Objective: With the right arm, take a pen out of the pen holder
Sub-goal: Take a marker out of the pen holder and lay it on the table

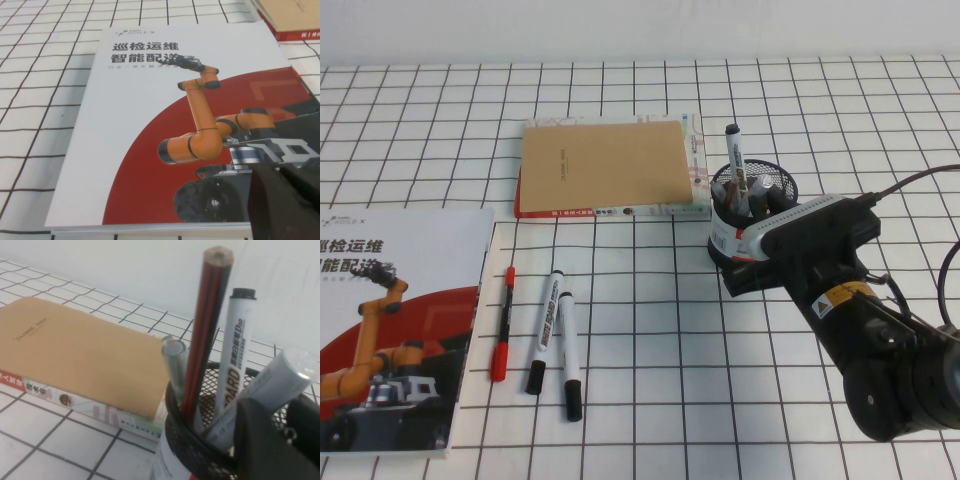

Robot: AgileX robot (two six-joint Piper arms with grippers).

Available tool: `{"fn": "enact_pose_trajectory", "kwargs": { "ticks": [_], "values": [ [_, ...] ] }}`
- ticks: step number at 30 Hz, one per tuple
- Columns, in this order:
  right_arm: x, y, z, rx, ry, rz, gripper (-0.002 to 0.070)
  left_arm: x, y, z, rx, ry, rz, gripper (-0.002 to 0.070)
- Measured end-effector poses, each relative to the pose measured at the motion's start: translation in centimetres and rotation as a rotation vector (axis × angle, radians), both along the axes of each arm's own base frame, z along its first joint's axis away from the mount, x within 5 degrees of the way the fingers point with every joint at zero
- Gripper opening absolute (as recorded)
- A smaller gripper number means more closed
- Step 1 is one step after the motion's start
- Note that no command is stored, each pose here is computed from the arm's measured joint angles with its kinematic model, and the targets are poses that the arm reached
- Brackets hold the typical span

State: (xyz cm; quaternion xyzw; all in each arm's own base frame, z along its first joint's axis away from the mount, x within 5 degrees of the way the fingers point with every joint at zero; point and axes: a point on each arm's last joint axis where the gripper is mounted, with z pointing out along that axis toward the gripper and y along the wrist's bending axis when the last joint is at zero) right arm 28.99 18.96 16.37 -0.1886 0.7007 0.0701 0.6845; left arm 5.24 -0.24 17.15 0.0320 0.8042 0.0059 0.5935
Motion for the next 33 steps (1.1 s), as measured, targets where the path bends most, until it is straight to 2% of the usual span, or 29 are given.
{"fn": "enact_pose_trajectory", "kwargs": {
  "ticks": [15, 22, 33],
  "values": [
    [0.0, 0.0, -0.3, -0.009, 0.027, 0.002, 0.0105, 0.0, 0.0, 0.0, 0.000, 0.000, 0.000, -0.0004],
    [0.0, -0.1, -0.2, -0.008, 0.026, -0.002, 0.0075, 0.0, 0.0, 0.0, 0.000, 0.000, 0.000, -0.0004],
    [-0.2, -0.2, 1.1, 0.012, 0.017, -0.001, 0.0074, 0.0, 0.0, 0.0, 0.000, 0.000, 0.000, -0.0004]
  ]
}}
